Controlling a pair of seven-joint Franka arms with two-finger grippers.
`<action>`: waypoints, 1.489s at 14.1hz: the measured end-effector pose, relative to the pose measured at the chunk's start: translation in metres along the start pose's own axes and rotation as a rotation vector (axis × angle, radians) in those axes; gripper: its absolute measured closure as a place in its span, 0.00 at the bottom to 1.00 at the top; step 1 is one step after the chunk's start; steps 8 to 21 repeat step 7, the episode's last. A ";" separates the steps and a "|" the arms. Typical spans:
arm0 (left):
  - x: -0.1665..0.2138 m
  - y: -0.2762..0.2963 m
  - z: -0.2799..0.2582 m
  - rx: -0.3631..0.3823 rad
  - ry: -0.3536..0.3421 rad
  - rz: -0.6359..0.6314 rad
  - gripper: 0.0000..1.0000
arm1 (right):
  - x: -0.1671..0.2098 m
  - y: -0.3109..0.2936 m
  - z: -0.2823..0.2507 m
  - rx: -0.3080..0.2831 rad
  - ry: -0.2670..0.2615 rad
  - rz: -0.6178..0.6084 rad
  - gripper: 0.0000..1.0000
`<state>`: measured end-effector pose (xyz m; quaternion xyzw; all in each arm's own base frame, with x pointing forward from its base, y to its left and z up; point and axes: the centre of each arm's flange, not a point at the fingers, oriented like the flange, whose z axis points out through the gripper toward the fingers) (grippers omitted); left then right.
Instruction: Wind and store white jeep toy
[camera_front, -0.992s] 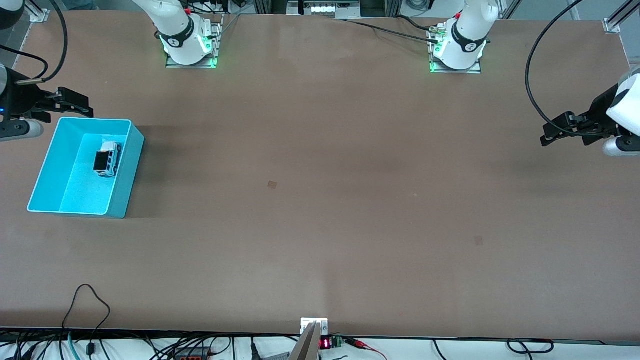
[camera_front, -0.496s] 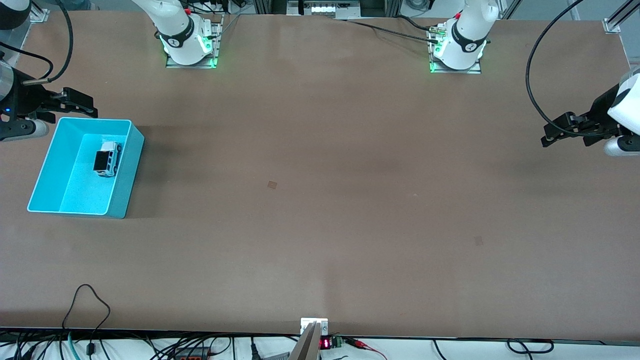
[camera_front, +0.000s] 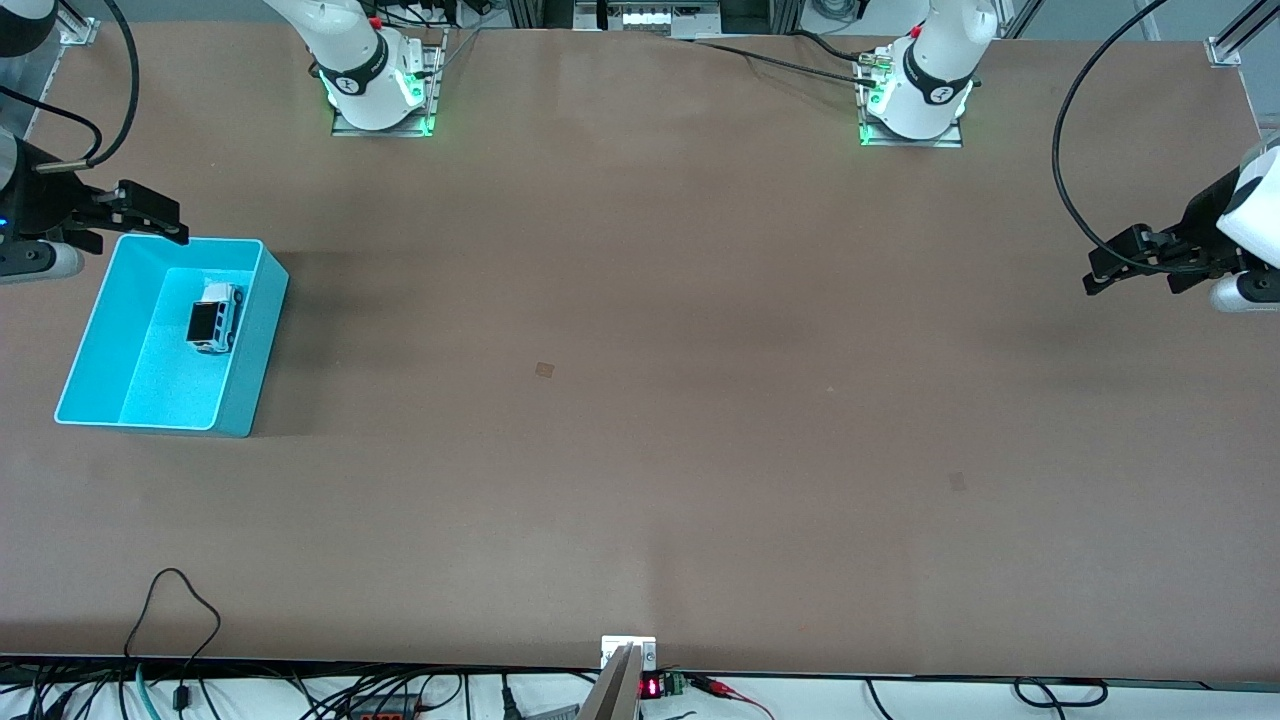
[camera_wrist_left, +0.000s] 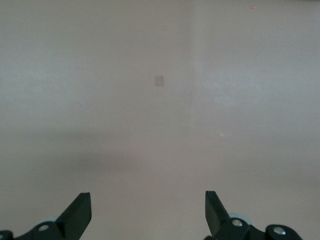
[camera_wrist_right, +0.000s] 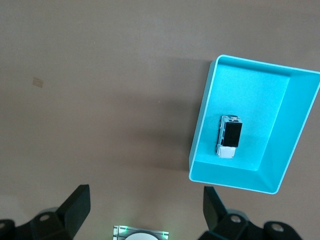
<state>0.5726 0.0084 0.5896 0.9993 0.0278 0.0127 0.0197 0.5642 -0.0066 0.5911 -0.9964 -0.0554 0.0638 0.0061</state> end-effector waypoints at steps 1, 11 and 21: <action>0.000 0.000 0.000 0.000 0.001 0.000 0.00 | 0.000 0.002 0.000 0.000 0.004 0.012 0.00; 0.000 0.000 -0.001 0.000 0.001 0.000 0.00 | 0.001 0.004 -0.001 -0.001 0.017 0.091 0.00; 0.000 0.000 -0.001 0.000 0.001 0.000 0.00 | 0.001 0.004 -0.001 -0.001 0.017 0.091 0.00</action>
